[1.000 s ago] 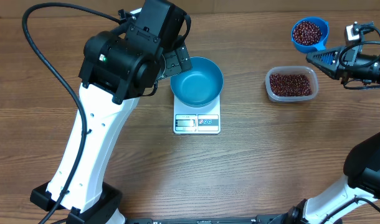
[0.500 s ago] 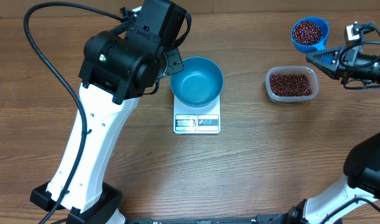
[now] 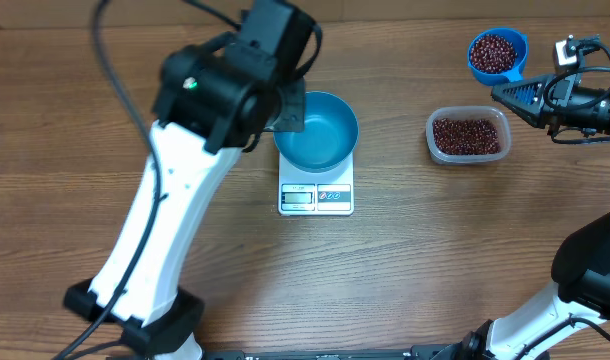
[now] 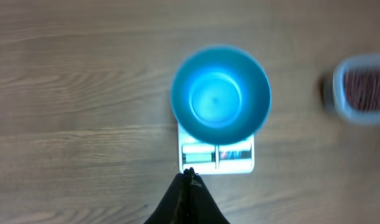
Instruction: Scoop item into bowl and weigh 150g on scale
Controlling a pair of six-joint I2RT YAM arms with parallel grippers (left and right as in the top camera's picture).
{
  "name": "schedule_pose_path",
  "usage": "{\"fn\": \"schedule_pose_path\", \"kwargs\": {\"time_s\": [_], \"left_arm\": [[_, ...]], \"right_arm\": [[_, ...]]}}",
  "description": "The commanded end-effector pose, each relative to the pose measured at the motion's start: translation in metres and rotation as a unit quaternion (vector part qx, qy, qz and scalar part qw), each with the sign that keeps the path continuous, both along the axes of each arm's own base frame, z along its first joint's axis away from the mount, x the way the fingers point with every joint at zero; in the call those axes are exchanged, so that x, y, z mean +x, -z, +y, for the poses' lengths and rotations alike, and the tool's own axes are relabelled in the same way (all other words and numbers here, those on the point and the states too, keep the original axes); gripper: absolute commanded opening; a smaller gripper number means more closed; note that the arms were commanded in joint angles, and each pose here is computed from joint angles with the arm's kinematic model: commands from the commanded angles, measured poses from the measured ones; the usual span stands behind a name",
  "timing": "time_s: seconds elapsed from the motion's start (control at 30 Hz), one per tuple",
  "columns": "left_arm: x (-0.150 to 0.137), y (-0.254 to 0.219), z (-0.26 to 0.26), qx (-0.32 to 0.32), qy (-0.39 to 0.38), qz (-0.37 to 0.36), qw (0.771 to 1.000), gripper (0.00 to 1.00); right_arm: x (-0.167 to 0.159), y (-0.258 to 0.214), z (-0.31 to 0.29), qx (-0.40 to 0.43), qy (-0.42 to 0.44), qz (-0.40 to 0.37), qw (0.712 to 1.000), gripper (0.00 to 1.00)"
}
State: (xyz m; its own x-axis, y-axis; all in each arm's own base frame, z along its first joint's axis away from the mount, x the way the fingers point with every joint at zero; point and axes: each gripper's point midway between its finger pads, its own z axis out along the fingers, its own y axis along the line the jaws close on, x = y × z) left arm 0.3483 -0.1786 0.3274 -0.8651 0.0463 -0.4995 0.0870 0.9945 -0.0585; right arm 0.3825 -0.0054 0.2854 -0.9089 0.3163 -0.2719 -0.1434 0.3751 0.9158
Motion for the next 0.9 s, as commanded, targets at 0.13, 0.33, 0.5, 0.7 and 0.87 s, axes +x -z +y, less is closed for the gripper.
{"fn": "schedule_pose_path", "kwargs": {"time_s": [0.13,0.33,0.5,0.7,0.87], "left_arm": [[0.001,0.069,-0.049,0.032,0.181,0.099,0.978,0.04],[0.006,0.110,-0.061,0.040,0.194,0.155,0.968,0.04],[0.006,0.122,-0.064,0.049,0.204,0.169,0.963,0.04],[0.004,0.125,-0.061,0.086,0.224,0.165,0.957,0.04],[-0.002,0.125,-0.062,0.130,0.237,0.157,0.950,0.04]], "right_arm": [[-0.004,-0.024,0.002,-0.011,-0.001,-0.051,0.999,0.04],[-0.004,-0.021,0.001,-0.020,-0.002,-0.046,0.999,0.04],[-0.004,-0.020,0.001,-0.023,-0.002,-0.045,0.999,0.04],[-0.004,-0.020,0.001,-0.024,-0.002,-0.046,0.999,0.04],[-0.003,-0.020,0.000,-0.025,-0.002,-0.050,0.998,0.04]]}}
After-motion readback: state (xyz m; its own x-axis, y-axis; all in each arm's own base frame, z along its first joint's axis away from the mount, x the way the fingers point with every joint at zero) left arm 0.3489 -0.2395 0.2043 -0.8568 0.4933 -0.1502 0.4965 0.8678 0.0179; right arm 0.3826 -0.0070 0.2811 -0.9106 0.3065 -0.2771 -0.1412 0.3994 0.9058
